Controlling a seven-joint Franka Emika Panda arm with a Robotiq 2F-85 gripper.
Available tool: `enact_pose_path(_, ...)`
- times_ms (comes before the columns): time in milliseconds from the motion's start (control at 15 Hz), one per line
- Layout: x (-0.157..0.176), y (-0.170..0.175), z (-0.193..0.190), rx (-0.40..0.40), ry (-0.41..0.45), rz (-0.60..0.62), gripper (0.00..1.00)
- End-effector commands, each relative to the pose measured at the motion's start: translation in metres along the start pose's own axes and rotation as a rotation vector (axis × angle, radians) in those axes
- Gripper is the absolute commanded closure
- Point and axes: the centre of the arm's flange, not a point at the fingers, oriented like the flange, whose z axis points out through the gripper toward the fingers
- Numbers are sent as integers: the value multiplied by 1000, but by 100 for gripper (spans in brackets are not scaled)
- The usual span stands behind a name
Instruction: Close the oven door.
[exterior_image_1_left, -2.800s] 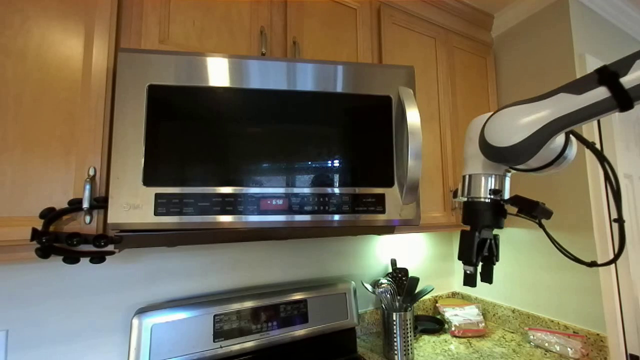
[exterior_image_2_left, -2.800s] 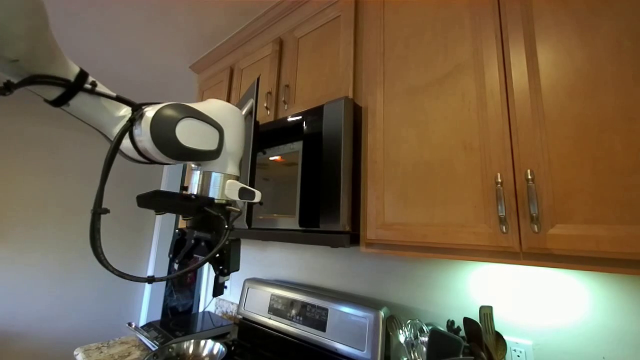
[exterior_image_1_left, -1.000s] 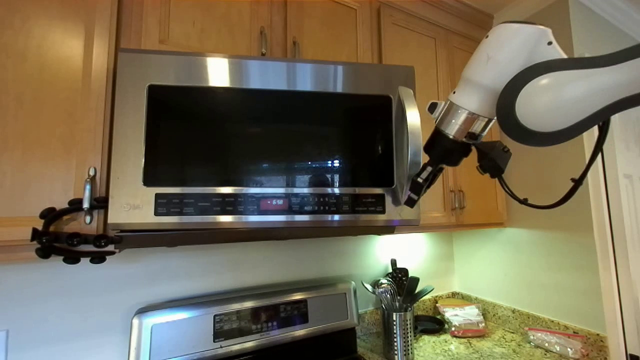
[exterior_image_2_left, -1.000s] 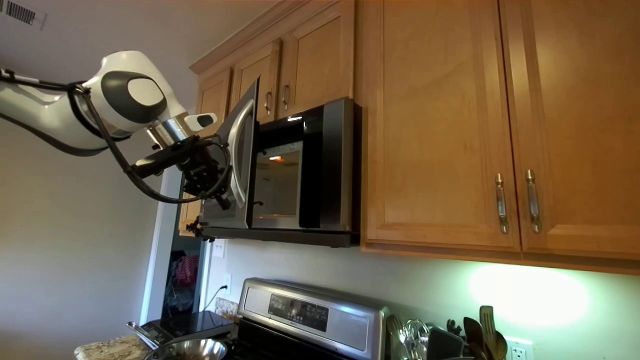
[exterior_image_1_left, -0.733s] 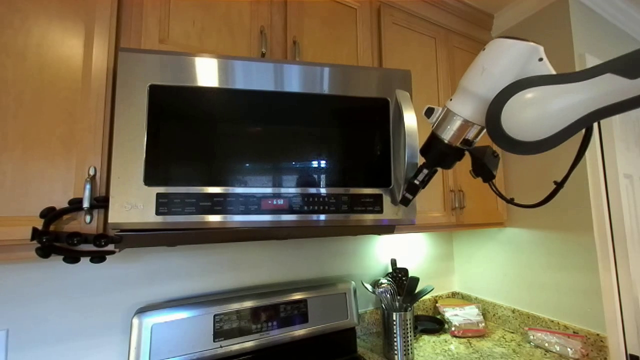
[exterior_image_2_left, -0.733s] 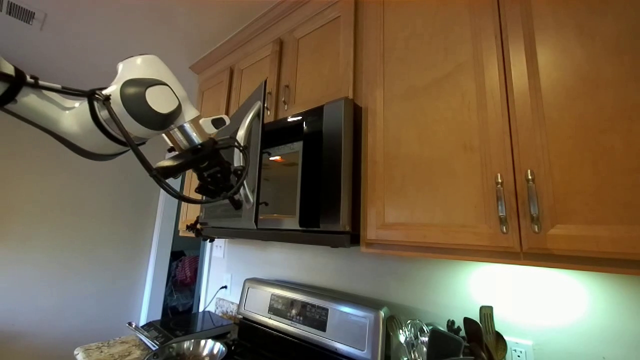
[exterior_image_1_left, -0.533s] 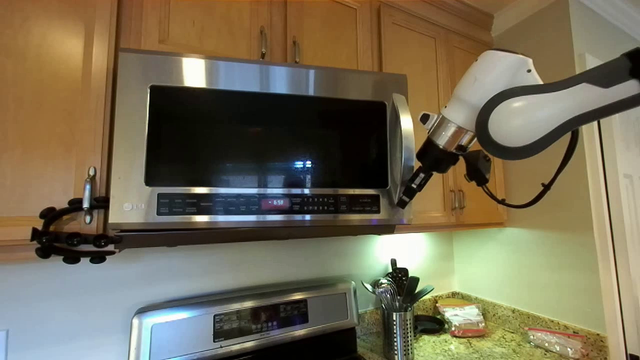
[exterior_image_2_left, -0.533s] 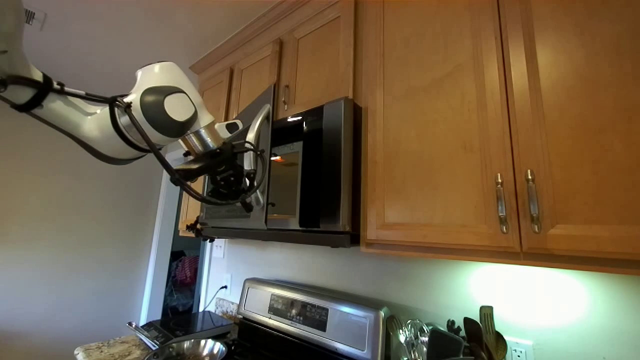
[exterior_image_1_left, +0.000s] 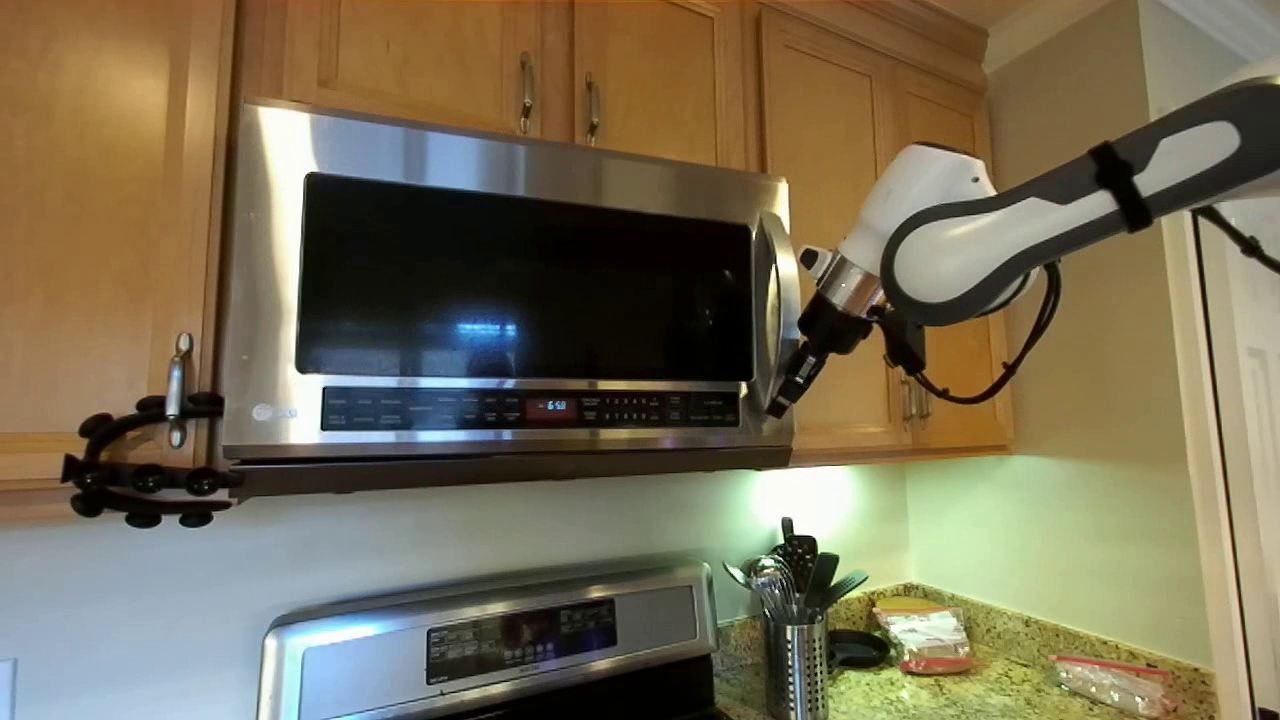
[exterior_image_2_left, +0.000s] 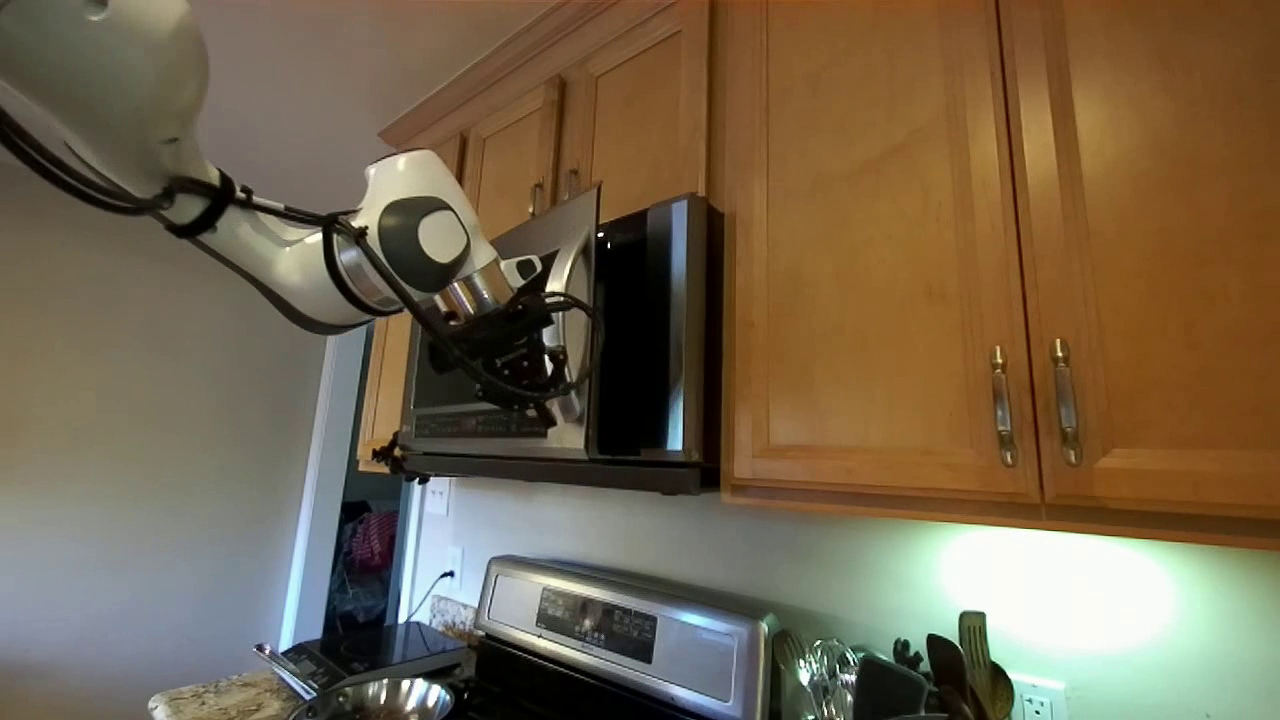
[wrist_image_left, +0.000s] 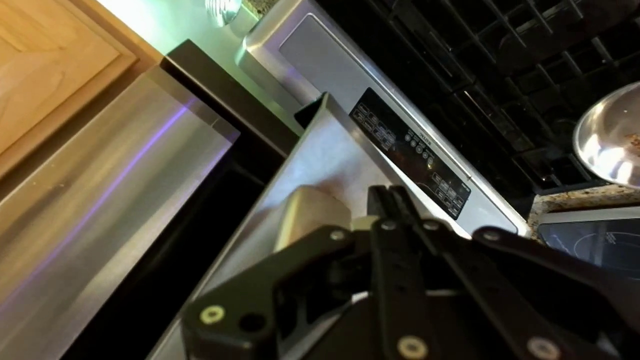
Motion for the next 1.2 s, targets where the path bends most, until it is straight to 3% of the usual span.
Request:
enact_pose_path(0,26,33,25,19,27,-71,98)
enact_pose_path(733,53,67,104,87,13,-218,97)
enact_pose_path(1133,42,39,89,196,-97,-172,98)
